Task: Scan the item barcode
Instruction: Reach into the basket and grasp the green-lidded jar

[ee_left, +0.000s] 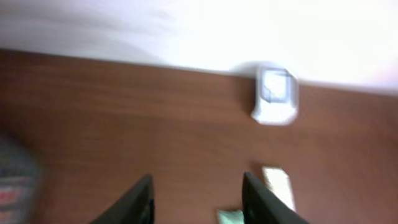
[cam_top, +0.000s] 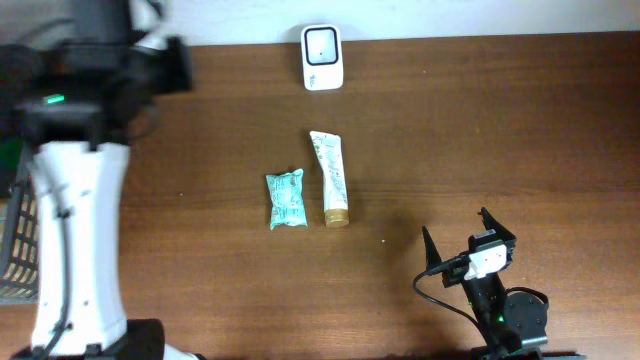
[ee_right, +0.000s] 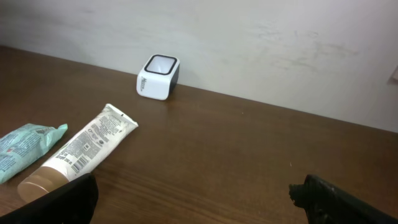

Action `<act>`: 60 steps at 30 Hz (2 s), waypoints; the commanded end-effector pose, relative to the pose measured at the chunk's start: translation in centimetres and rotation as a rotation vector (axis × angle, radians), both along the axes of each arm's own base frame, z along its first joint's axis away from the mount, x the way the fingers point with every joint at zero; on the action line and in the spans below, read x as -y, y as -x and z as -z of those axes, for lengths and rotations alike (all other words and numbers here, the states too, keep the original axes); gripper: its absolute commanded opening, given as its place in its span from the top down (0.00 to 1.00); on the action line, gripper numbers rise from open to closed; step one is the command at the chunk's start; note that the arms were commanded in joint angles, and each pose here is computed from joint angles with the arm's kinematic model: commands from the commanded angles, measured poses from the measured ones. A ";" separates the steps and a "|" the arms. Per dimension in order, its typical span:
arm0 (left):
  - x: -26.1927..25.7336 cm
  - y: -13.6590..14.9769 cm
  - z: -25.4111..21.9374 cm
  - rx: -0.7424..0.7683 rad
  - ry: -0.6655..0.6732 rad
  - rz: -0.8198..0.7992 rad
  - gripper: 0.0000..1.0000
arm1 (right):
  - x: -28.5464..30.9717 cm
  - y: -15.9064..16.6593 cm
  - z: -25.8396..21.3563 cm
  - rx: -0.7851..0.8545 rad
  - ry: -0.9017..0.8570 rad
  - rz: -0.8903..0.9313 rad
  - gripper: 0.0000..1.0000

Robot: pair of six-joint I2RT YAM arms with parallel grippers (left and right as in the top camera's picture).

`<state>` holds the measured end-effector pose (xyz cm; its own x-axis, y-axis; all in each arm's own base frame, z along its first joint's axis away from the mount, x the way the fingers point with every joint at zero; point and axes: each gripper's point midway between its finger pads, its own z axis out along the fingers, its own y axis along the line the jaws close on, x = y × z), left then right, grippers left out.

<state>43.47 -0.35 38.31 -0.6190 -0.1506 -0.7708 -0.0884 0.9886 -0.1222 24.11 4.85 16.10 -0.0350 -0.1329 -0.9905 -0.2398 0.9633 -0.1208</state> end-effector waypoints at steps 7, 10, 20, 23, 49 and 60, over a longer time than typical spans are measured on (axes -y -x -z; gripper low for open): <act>-18.7 4.1 -1.1 0.020 -0.042 -0.485 0.47 | -0.1 0.0 0.3 -0.006 -0.010 -0.002 0.02; -23.3 5.5 0.1 -0.006 -0.034 -0.590 0.27 | -0.1 0.0 0.3 -0.005 -0.010 -0.002 0.02; -31.7 4.3 11.4 -0.260 -0.013 -0.665 0.04 | -0.1 0.0 0.3 -0.006 -0.010 -0.002 0.01; -33.1 3.9 14.2 -0.322 -0.040 -0.628 0.04 | -0.1 0.0 0.3 -0.006 -0.010 -0.002 0.02; -34.8 -0.4 28.3 -0.486 -0.042 -0.362 0.01 | -0.1 0.0 0.3 -0.006 -0.010 -0.002 0.02; -35.8 -1.6 29.1 -0.447 -0.061 -0.368 0.01 | -0.1 0.0 0.3 -0.006 -0.010 -0.002 0.02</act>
